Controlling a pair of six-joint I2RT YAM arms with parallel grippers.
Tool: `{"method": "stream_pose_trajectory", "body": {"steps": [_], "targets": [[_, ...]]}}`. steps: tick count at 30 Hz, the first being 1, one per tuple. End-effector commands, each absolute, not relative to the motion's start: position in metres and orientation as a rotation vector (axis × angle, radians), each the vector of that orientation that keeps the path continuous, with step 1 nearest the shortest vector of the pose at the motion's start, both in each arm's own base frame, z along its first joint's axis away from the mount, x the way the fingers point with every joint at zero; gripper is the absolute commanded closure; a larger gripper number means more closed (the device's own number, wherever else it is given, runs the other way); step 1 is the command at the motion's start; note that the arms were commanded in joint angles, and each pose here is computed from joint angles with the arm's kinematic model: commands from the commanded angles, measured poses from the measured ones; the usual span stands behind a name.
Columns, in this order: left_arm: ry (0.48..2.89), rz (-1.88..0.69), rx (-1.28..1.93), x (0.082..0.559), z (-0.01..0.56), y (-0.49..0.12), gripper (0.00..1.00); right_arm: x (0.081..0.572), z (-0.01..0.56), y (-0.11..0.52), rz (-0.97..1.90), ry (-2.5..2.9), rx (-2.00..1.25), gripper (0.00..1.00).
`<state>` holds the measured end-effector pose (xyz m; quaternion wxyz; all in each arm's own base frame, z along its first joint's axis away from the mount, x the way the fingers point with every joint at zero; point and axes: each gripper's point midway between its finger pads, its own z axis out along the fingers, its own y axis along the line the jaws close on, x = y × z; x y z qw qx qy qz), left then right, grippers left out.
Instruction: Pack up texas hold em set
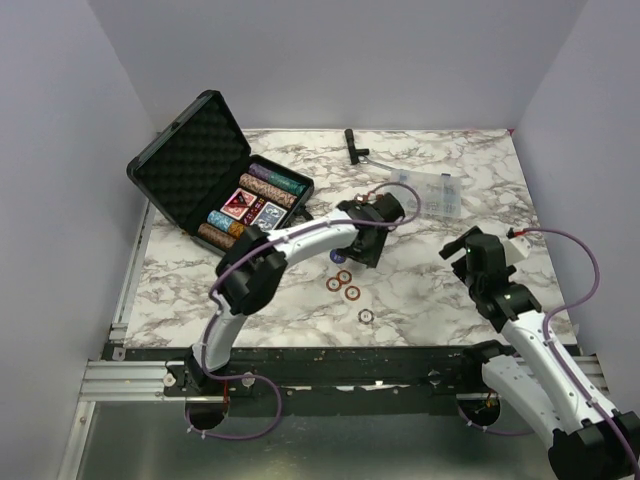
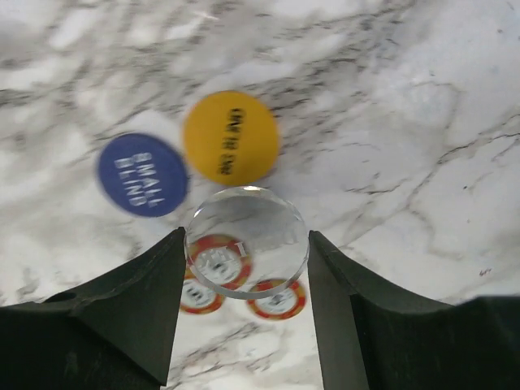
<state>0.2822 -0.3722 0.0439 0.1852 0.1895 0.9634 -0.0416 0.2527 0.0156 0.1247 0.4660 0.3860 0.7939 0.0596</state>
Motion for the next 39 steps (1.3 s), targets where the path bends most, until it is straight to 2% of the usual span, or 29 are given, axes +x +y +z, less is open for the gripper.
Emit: {"method": "stream_pose_trajectory", "body": {"steps": [1, 8, 16, 21, 30, 39], "targets": [[2.622, -0.272, 0.415, 0.305, 0.114, -0.335, 0.98, 0.259, 0.123, 0.016, 0.14, 1.953, 0.907, 0.06], [2.567, -0.168, 0.208, 0.345, 0.143, -0.229, 1.0, 0.271, 0.117, 0.045, 0.227, 2.084, 0.709, 0.05], [2.649, -0.088, -0.095, 0.394, 0.122, -0.146, 1.0, 0.276, 0.111, 0.066, 0.317, 2.149, 0.588, 0.05], [2.704, -0.104, -0.216, 0.416, 0.097, -0.136, 0.97, 0.279, 0.108, 0.069, 0.328, 2.158, 0.585, 0.05], [2.754, -0.046, -0.215, 0.431, 0.073, -0.134, 0.89, 0.276, 0.107, 0.071, 0.339, 2.168, 0.584, 0.05], [2.781, 0.015, -0.183, 0.442, 0.068, -0.131, 0.73, 0.274, 0.104, 0.073, 0.358, 2.178, 0.584, 0.05]]}}
